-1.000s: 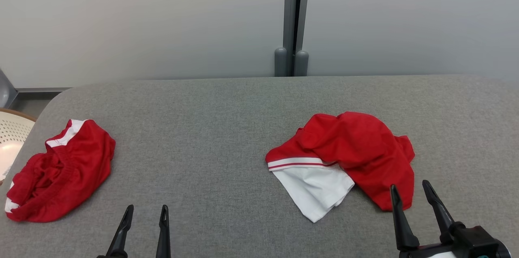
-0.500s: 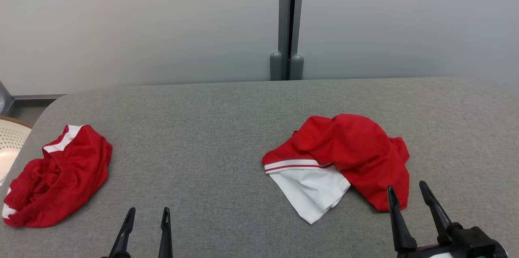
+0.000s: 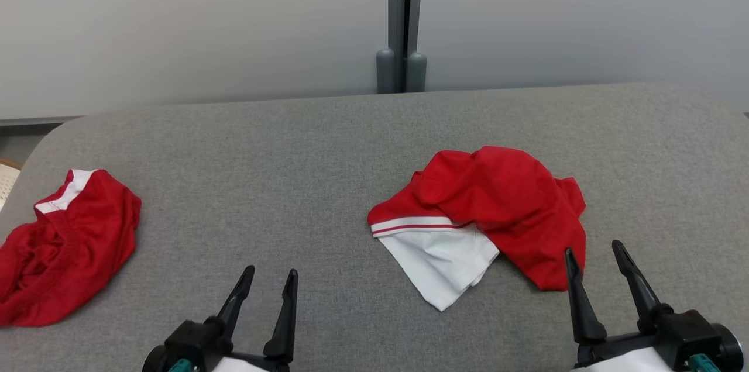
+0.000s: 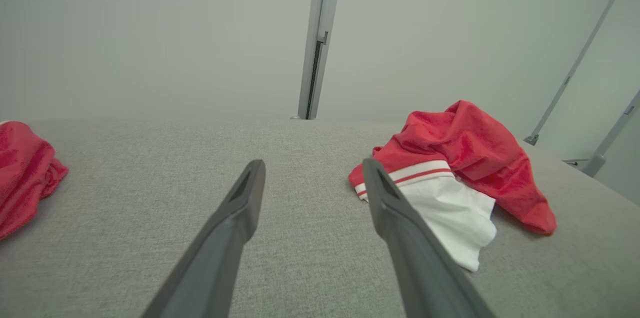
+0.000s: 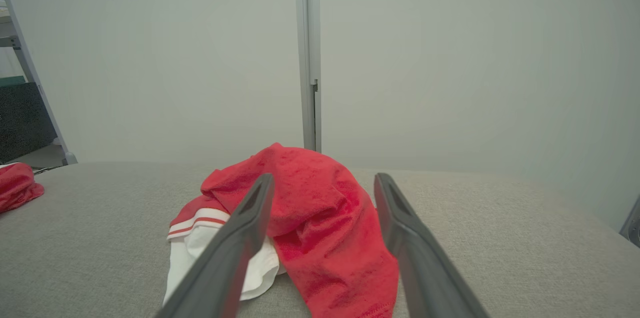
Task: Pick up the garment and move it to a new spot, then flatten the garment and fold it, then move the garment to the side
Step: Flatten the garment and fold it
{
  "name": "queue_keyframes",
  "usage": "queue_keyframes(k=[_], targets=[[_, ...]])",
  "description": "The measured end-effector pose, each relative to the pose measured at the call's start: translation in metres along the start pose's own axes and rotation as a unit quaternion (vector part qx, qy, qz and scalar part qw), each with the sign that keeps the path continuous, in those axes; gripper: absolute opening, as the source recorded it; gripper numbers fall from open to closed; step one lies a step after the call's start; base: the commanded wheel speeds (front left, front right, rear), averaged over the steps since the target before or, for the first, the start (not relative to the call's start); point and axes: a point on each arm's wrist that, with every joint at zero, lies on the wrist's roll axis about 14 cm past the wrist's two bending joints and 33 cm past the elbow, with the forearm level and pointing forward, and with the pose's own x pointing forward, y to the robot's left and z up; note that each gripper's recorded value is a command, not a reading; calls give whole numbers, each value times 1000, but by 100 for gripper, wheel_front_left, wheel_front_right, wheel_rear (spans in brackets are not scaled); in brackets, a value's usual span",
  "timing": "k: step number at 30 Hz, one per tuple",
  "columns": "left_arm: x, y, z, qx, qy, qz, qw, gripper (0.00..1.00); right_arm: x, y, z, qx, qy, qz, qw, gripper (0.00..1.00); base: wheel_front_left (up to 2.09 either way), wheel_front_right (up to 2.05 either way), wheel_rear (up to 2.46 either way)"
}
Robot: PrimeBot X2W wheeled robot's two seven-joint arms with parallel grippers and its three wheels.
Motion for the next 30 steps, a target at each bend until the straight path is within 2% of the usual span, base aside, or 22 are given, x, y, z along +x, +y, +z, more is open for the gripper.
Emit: queue_keyframes(k=[6,12,16,27,28,29,30], targets=[[38,-33,-32,-60,57,-61,995,100,15,-18,5,-12,-8,-18,1000,100,0,0,0],[79,-68,-70,-69,129,-124,981,100,32,-30,5,-19,-9,-27,999,100,0,0,0],[96,-74,-97,-87,178,-118,973,100,33,-38,1,-21,-2,-39,999,100,0,0,0],[119,-99,-135,-66,245,-138,957,100,20,-70,-7,-24,16,-93,995,100,0,0,0],[119,-99,-137,-63,248,-138,957,96,19,-70,-8,-24,16,-94,995,100,0,0,0],[120,-99,-138,-59,250,-137,957,84,19,-71,-8,-24,17,-95,995,100,0,0,0],[121,-98,-141,-53,255,-134,956,29,19,-72,-7,-24,16,-97,995,100,0,0,0]])
